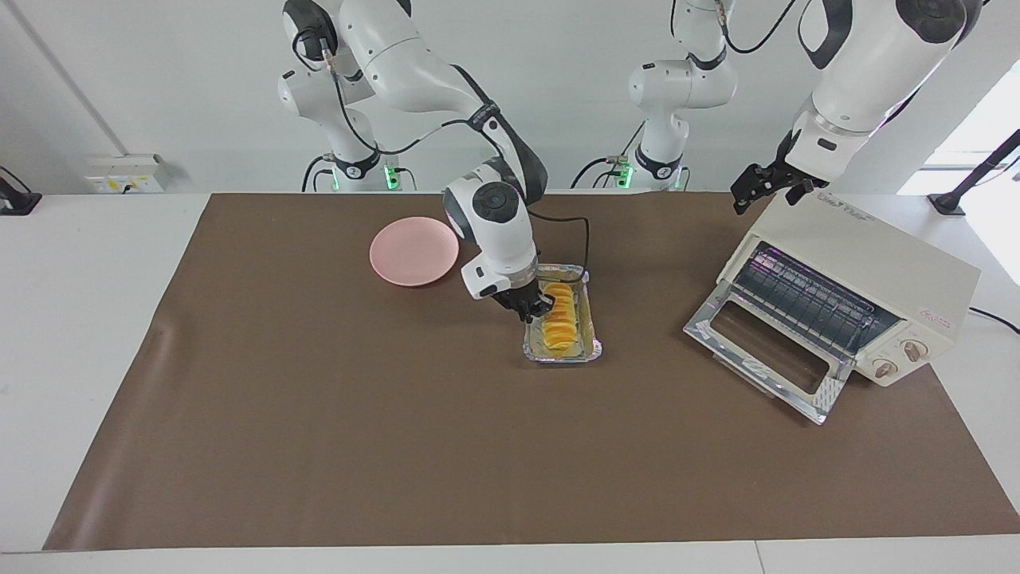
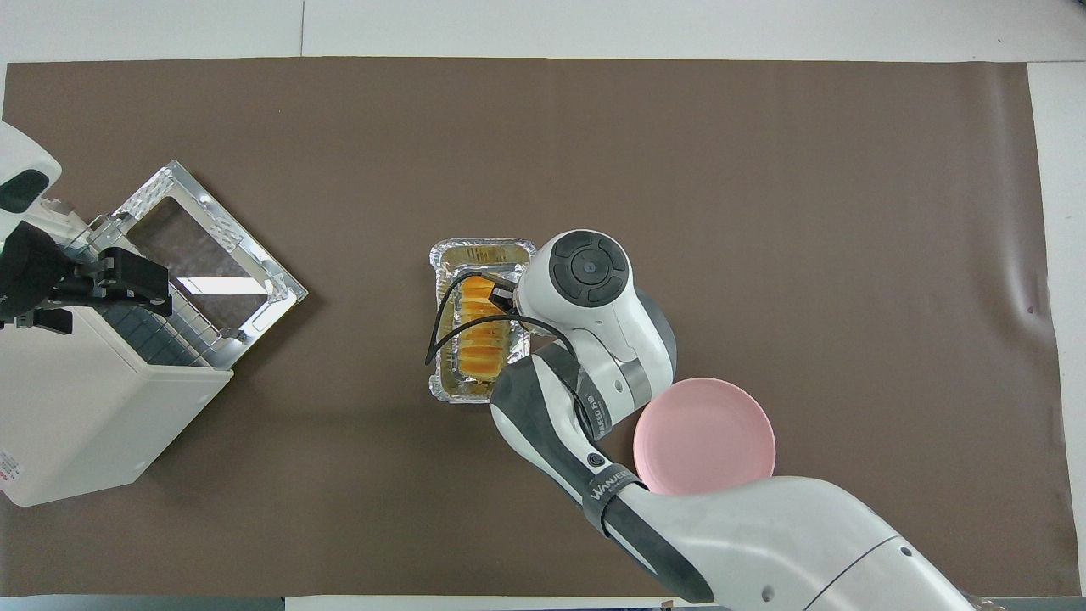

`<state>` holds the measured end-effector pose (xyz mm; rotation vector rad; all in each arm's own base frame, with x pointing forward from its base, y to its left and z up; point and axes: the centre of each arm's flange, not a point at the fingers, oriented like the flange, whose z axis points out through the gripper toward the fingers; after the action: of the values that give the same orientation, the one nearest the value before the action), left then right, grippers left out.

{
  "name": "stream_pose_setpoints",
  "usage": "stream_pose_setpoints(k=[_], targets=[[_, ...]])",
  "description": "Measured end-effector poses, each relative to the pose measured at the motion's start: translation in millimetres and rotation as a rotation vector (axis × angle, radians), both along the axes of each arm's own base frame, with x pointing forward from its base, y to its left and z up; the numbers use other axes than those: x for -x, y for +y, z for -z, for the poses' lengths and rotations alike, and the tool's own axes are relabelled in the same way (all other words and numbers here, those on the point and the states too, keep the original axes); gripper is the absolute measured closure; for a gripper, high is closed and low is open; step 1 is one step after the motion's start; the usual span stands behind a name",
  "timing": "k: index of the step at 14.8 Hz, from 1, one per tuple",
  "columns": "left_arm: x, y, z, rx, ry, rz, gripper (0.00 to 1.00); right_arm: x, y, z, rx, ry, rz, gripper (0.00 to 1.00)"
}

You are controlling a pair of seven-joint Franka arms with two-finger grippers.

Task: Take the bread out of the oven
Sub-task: 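Drag the foil tray farther along the table with the right gripper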

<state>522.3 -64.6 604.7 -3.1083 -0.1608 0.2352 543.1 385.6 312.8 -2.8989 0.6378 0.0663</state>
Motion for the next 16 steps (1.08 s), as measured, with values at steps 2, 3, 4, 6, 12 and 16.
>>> stream_pose_setpoints(k=[2,3,4,6,12,16], targets=[[0.2,-3.2,0.2,0.005,-0.001,0.005,0.00,-12.5,-17.2,-14.1,-0.006,-0.022,0.003,0.98],[0.1,-4.0,0.2,0.010,-0.001,0.005,0.00,-22.7,-35.8,-25.9,-0.006,-0.029,-0.002,0.98],[0.0,-4.1,0.4,0.011,-0.002,0.005,0.00,-34.5,-61.0,-40.7,-0.004,-0.034,-0.012,0.98],[-0.4,-4.4,0.7,0.012,-0.005,0.005,0.00,-59.3,-130.9,-77.3,-0.029,-0.044,-0.047,0.98],[-4.3,-5.3,9.9,0.012,0.002,0.006,0.00,-80.0,-330.3,-98.2,-0.068,-0.058,-0.302,0.98],[-6.2,-5.0,14.3,0.012,0.010,0.005,0.00,-61.3,-345.7,-57.6,-0.136,-0.069,-0.318,0.98]])
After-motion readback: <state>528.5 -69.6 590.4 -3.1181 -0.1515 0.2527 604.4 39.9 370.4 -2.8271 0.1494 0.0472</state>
